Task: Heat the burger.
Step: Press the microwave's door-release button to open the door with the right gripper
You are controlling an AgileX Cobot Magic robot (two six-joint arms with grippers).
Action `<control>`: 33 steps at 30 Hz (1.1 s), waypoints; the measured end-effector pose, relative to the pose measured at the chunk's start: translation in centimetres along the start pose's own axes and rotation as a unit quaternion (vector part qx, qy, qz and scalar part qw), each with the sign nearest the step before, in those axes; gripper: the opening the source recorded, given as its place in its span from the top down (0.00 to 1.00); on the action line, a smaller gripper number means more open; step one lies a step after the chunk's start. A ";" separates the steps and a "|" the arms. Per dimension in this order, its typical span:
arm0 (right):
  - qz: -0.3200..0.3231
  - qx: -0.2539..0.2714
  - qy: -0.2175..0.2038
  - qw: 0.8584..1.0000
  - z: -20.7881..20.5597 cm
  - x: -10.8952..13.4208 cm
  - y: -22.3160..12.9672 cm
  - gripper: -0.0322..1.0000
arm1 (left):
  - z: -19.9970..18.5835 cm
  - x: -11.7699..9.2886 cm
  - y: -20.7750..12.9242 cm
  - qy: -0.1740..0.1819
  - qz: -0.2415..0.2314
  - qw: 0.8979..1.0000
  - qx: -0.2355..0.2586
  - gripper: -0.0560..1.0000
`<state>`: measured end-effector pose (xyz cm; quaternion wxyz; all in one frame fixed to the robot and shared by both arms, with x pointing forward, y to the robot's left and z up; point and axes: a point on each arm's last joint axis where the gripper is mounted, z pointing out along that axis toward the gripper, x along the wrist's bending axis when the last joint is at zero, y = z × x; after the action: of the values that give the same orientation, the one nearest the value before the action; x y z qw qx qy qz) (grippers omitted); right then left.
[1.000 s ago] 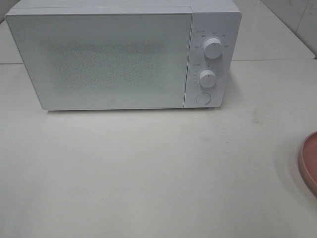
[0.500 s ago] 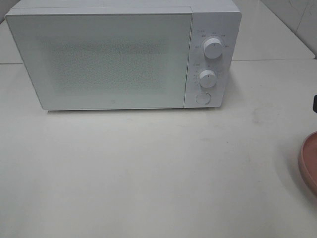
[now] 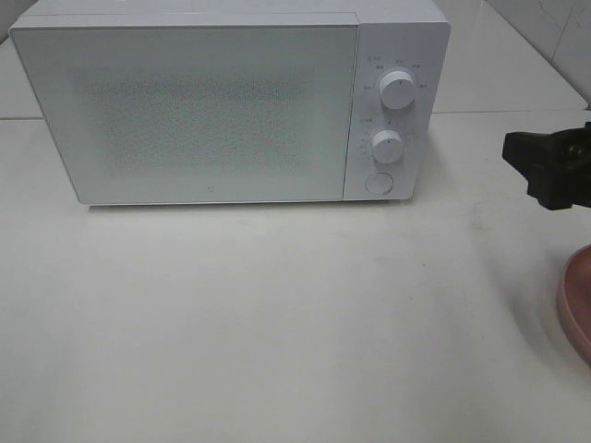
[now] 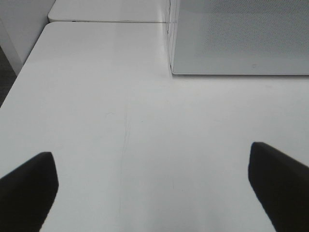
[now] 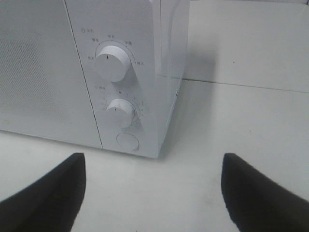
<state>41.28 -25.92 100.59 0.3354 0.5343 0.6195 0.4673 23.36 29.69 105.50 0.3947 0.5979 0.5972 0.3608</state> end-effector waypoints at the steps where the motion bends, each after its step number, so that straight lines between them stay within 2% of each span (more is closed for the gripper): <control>1: 0.001 -0.009 0.005 1.000 0.8 0.0 0.0 0.24 | 0.0 0.0 0.0 0.000 0.000 1.000 0.000 0.01; 7: 0.003 -0.014 0.013 1.000 2.6 0.1 -0.6 0.24 | 0.0 0.0 0.0 0.000 0.000 1.000 0.000 0.01; 13: 0.010 0.006 0.014 1.000 4.7 0.0 -2.1 0.24 | 0.0 0.0 0.0 0.000 0.000 1.000 0.000 0.01; 15: 0.018 0.010 0.010 1.000 5.3 -0.2 -2.6 0.24 | 0.0 0.0 0.0 0.000 0.000 1.000 0.000 0.01; 17: 0.028 0.014 -0.018 0.999 6.7 -0.6 -3.6 0.24 | 0.0 0.0 0.0 0.000 0.000 1.000 0.000 0.01; 19: 0.028 0.014 -0.026 0.999 7.0 -0.6 -3.9 0.24 | 0.0 0.0 0.0 0.000 0.000 1.000 0.000 0.01; 20: 0.017 0.013 -0.040 0.999 7.5 -0.4 -4.4 0.24 | 0.0 0.0 0.0 0.000 0.000 1.000 0.000 0.01; 27: -0.016 0.010 -0.061 0.998 8.7 1.1 -6.0 0.24 | 0.0 0.0 0.0 0.000 0.000 1.000 0.000 0.01; 33: -0.037 -0.005 -0.051 0.998 9.3 3.0 -7.2 0.24 | 0.0 0.0 0.0 0.000 0.000 1.000 0.000 0.01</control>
<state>46.65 -20.93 90.97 0.3862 0.5324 0.6188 0.4294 23.36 29.69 105.50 0.3947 0.5979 0.5972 0.3608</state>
